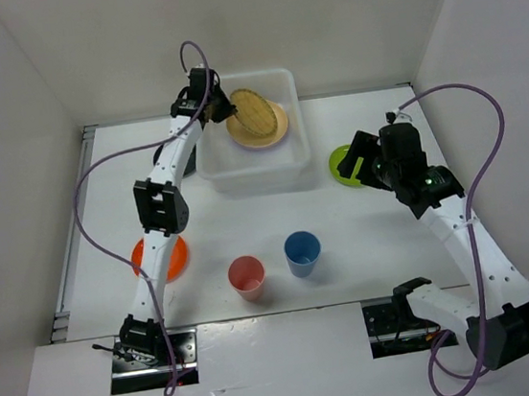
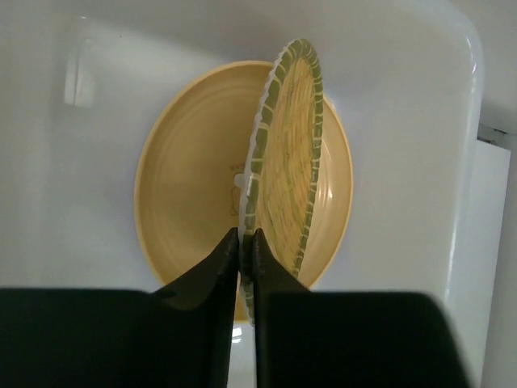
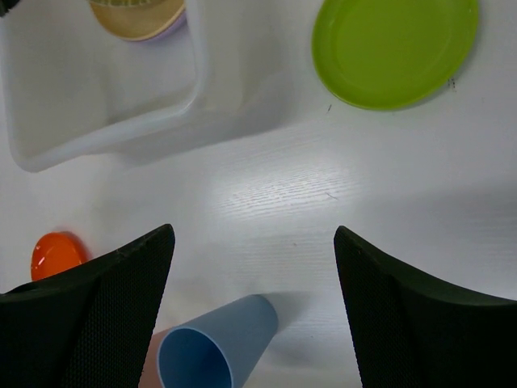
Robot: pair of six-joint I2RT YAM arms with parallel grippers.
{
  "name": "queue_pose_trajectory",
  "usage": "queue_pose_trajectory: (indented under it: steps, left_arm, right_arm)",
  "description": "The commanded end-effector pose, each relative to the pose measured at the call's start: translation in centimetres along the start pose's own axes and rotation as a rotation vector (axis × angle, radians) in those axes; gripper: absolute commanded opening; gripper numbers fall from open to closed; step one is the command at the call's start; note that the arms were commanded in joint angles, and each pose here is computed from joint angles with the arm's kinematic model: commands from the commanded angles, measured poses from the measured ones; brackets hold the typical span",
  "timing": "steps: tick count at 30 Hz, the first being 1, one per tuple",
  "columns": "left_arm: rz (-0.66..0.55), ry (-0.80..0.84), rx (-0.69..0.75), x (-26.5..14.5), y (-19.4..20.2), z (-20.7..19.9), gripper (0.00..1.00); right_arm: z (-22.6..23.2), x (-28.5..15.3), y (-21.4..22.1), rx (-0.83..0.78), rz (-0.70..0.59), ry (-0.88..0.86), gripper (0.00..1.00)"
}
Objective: Place the mixed dishes into the plastic bin
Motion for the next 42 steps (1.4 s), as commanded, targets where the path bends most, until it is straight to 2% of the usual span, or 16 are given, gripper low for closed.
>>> queue_pose_trajectory:
  steps: [1,4,8,14,19,22,25,26,28,29,31,34,38,39,40,42]
  left_arm:
    - [-0.055,0.06,0.007,-0.9,-1.6,-1.9,0.19]
    - [0.002,0.061,-0.018,-0.5,-0.6,-1.7,0.39]
    - [-0.024,0.066,-0.006,-1.5,-1.3,-2.2,0.54]
    - [-0.009,0.052,-0.007,-2.2,-1.2,-2.1,0.61]
    - [0.006,0.086,-0.006,-5.3,-2.1,-3.8,0.63]
    - [-0.052,0.15,0.034,-10.5,-4.4,-6.9,0.63]
    - [-0.162,0.237,0.098,-19.5,-7.0,-11.2,0.63]
    - [-0.257,0.282,0.115,-25.5,-9.1,-12.8,0.63]
    - [-0.327,0.326,0.156,-32.2,-9.3,-14.6,0.63]
    - [-0.422,0.362,0.175,-38.3,-10.4,-15.0,0.63]
    - [-0.488,0.405,0.2,-45.0,-10.3,-14.7,0.63]
    - [-0.523,0.376,0.196,-50.0,-9.6,-13.1,0.63]
    - [-0.517,0.282,0.235,-53.2,-8.1,-10.3,0.68]
    - [-0.417,0.176,0.241,-50.3,-7.3,-9.1,0.68]
    - [-0.443,0.157,0.222,-52.6,-6.9,-8.1,0.68]
    - [-0.482,0.098,0.206,-52.3,-7.1,-7.0,0.68]
  right_arm:
    - [-0.1,1.2,-1.1,0.06,-0.067,0.006,0.84]
    - [-1.0,2.9,-0.9,0.104,-0.054,0.045,0.84]
    - [-1.7,5.3,-0.8,0.203,-0.05,0.037,0.84]
    - [-4.8,8.4,0.2,0.368,-0.091,0.086,0.84]
    - [-7.5,11.6,1.9,0.438,-0.018,0.15,0.84]
    - [-8.5,12.9,2.4,0.491,-0.017,0.173,0.82]
    - [-10.0,14.6,3.3,0.567,0.002,0.194,0.78]
    - [-10.7,15.1,3.9,0.597,0.032,0.194,0.76]
    - [-10.8,15.7,4.1,0.621,0.022,0.189,0.76]
    - [-11.1,16.0,4.7,0.635,0.034,0.2,0.76]
    - [-11.5,16.4,5.0,0.635,0.033,0.217,0.76]
    - [-12.3,17.2,5.2,0.651,0.03,0.241,0.75]
    - [-13.0,18.4,5.8,0.679,0.038,0.249,0.72]
    - [-13.0,18.6,5.8,0.679,0.037,0.248,0.71]
    - [-13.4,18.8,5.8,0.705,0.023,0.248,0.69]
    - [-13.8,19.0,5.7,0.725,0.016,0.254,0.62]
Point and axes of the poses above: each gripper's point midway between its finger pads, its own x axis out along the fingers, its own z axis along the line the jaws close on, y = z × x, the point moved 5 cm from there along -x, back along the fingers, and after that the axes turned 2 degrees about -x, right-handed, at the moved point
